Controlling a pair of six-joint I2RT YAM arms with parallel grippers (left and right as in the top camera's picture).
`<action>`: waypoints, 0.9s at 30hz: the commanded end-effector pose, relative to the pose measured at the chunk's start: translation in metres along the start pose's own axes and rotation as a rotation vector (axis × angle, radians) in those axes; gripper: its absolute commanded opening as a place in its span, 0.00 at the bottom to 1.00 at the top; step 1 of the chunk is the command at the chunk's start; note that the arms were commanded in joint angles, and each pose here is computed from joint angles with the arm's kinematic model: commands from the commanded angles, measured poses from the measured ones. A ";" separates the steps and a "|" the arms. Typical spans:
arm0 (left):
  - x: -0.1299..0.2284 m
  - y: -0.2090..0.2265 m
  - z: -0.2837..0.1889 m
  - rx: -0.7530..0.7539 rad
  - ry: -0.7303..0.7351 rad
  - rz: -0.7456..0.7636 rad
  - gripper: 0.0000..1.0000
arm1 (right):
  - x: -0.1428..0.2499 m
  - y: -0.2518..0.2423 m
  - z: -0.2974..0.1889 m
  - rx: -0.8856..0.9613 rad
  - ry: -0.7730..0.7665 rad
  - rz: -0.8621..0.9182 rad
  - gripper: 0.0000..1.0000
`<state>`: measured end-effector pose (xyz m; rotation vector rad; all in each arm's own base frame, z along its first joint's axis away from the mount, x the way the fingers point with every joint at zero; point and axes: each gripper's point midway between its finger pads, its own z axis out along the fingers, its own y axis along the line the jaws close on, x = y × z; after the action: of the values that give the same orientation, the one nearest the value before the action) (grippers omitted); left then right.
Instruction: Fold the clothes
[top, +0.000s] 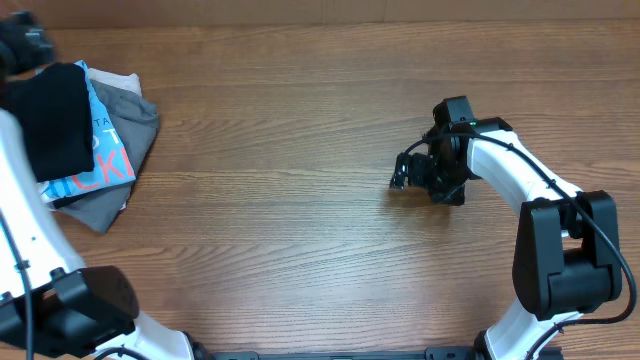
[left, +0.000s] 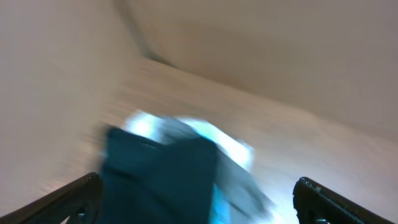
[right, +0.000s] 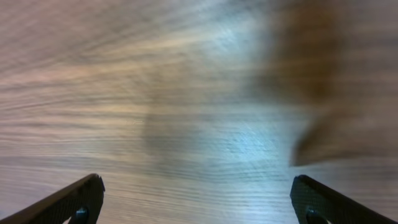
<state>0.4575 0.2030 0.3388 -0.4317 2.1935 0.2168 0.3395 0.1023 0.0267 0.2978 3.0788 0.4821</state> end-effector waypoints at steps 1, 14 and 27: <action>0.042 -0.089 0.004 0.228 0.160 0.085 1.00 | -0.040 0.029 -0.026 -0.086 -0.122 -0.053 1.00; 0.195 -0.196 -0.081 0.326 0.732 0.404 1.00 | -0.093 0.053 -0.159 -0.045 -0.352 -0.104 1.00; 0.155 -0.172 -0.148 0.345 0.393 0.357 1.00 | -0.037 0.038 -0.243 -0.015 -0.659 -0.138 1.00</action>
<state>0.3527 -0.0454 0.2708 0.1573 2.7672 -0.1108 0.3921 0.0660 0.2640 0.1881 2.4954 0.3469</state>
